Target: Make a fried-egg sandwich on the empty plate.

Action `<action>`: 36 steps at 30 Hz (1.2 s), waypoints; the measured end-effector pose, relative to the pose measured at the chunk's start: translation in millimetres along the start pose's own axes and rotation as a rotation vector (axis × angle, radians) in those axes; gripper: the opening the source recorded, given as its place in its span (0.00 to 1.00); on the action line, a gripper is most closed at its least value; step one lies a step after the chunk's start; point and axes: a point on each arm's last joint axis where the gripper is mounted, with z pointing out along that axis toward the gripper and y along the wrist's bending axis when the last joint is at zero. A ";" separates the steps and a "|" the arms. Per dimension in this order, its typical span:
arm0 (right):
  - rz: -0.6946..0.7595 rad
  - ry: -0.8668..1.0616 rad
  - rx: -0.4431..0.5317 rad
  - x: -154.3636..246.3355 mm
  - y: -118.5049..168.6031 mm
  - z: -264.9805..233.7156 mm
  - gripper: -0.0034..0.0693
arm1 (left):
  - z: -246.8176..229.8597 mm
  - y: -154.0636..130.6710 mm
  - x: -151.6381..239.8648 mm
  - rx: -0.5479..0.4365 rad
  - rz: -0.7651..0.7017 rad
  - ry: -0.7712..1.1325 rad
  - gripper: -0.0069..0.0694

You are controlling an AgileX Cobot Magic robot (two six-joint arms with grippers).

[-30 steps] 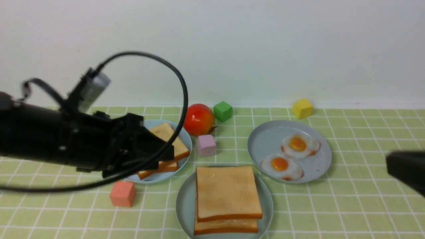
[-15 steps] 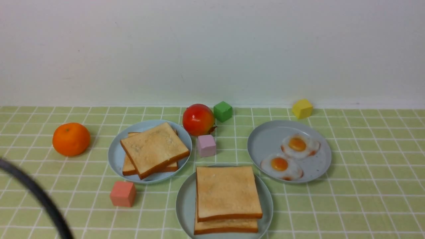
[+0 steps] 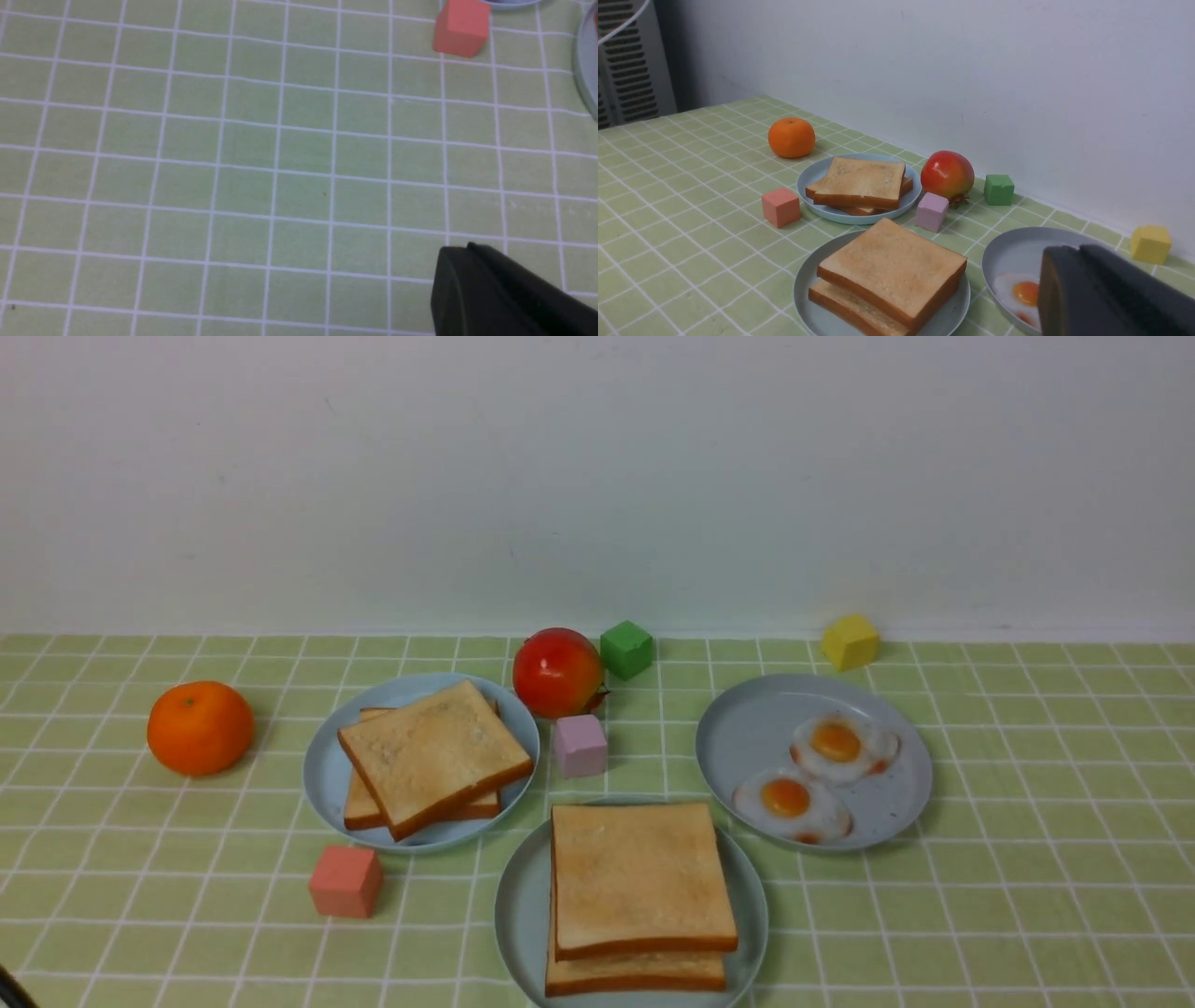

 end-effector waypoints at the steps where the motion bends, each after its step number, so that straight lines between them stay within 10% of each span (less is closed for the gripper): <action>1: 0.000 0.000 0.000 0.0 0.0 0.0 0.13 | 0.0 0.3 -0.1 -0.004 0.002 -0.001 0.07; 23: -0.012 -0.002 0.004 -0.2 -0.4 0.0 0.17 | 33.0 22.3 29.7 -0.194 0.262 -0.407 0.07; 36: -0.012 -0.002 0.004 0.0 -0.3 0.1 0.19 | 70.2 1.1 64.1 0.169 0.062 -0.740 0.07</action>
